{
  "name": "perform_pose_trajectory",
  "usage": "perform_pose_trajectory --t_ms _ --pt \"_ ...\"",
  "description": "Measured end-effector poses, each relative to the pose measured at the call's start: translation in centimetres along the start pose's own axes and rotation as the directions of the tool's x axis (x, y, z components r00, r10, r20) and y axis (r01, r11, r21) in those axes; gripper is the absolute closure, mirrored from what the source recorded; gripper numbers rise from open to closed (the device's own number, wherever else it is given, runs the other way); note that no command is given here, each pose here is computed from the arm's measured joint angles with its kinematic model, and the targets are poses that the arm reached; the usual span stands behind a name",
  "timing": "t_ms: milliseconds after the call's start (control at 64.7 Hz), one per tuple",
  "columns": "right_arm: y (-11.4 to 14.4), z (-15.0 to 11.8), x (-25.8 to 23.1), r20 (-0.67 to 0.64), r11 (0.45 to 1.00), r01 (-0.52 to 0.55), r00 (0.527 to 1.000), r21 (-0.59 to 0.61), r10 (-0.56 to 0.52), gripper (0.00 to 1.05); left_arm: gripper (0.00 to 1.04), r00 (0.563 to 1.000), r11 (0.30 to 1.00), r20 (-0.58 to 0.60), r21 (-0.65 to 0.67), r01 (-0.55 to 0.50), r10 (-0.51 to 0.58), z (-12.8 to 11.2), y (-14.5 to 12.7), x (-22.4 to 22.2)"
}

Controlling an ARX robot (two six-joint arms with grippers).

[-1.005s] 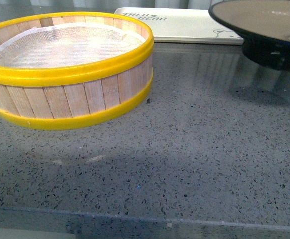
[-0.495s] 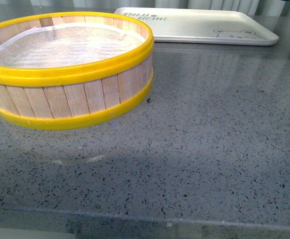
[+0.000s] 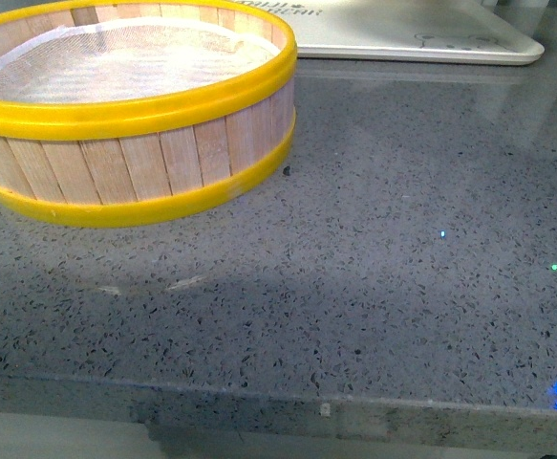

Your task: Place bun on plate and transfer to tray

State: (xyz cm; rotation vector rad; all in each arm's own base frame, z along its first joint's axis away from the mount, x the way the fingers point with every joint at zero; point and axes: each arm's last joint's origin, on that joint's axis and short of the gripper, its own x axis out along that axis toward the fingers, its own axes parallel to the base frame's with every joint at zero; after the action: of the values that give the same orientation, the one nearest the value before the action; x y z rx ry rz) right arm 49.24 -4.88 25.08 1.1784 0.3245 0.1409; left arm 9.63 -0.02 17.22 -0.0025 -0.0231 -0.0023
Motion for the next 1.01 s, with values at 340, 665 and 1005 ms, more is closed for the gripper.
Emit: perform_pose_trajectory --t_ms 340,665,1005 --pt "-0.4 -1.1 2.7 -0.033 1.000 0.000 0.999 -0.002 0.000 1.02 0.07 1.000 1.000 0.000 0.000 0.000 0.000 0.0 0.0 0.0" --pt "-1.5 -1.7 3.3 -0.047 1.000 0.019 0.999 0.014 -0.019 1.02 0.07 1.000 1.000 0.000 0.000 0.000 0.000 0.0 0.0 0.0" --pt "-2.3 -2.4 3.7 -0.076 0.998 0.060 0.995 0.024 -0.058 1.02 0.07 1.000 1.000 0.000 0.000 0.000 0.000 0.0 0.0 0.0"
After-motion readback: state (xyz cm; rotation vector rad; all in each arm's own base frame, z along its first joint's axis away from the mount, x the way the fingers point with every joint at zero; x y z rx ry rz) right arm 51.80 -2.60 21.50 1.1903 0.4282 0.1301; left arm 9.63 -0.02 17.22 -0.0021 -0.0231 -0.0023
